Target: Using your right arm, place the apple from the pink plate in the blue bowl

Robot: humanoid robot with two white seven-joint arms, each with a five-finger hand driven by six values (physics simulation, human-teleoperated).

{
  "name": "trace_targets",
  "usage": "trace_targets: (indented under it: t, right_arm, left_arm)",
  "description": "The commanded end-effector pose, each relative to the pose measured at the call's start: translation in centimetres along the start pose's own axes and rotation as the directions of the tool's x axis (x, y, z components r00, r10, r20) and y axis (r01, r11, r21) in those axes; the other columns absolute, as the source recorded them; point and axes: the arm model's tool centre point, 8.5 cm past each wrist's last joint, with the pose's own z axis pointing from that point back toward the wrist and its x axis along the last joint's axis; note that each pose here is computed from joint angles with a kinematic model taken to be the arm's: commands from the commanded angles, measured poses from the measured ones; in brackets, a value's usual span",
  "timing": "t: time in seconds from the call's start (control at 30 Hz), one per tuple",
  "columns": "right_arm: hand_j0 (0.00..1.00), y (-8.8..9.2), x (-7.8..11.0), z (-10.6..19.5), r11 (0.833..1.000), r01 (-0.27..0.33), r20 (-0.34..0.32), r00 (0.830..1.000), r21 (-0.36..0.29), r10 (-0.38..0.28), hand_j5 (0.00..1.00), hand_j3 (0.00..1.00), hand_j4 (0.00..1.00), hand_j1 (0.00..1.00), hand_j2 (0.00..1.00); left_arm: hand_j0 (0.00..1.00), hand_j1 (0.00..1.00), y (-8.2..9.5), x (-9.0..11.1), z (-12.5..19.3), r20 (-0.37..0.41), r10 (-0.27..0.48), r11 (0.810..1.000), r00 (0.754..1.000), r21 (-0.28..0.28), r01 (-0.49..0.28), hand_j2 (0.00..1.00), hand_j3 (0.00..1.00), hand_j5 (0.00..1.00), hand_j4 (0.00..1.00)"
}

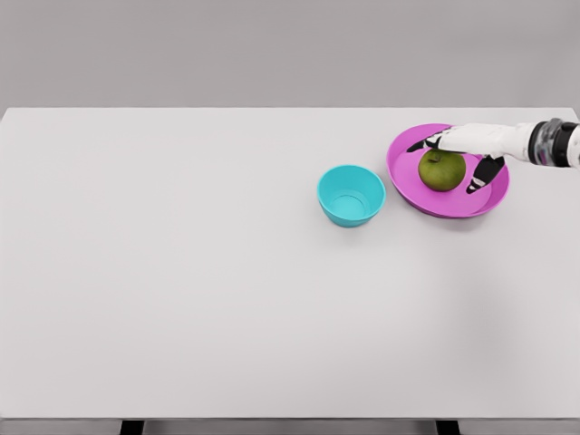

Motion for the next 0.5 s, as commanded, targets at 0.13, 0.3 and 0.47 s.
trace_targets:
  t: [0.13, 0.3, 0.47]
  right_arm:
    - [1.00, 0.12, -0.18, -0.60, 1.000, 0.020, -0.008, 1.000, 0.004, -0.020, 1.00, 1.00, 1.00, 1.00, 1.00]
    - [1.00, 0.60, -0.62, -0.56, 0.999, 0.033, -0.021, 0.999, 0.015, -0.033, 1.00, 1.00, 1.00, 1.00, 1.00]
    - [1.00, 0.91, -0.47, -0.84, 0.999, 0.027, -0.018, 0.999, 0.031, -0.027, 1.00, 1.00, 1.00, 1.00, 1.00]
  left_arm:
    - [1.00, 1.00, -0.01, 0.00, 0.00, 0.000, 0.000, 1.000, 1.000, -0.001, 0.000, 1.00, 1.00, 1.00, 1.00]
    - [1.00, 1.00, 0.01, 0.00, 0.00, 0.000, 0.000, 1.000, 1.000, 0.001, 0.000, 1.00, 1.00, 1.00, 1.00]
    - [1.00, 1.00, 0.01, 0.00, 0.00, 0.000, 0.000, 1.000, 1.000, 0.001, 0.000, 1.00, 1.00, 1.00, 1.00]
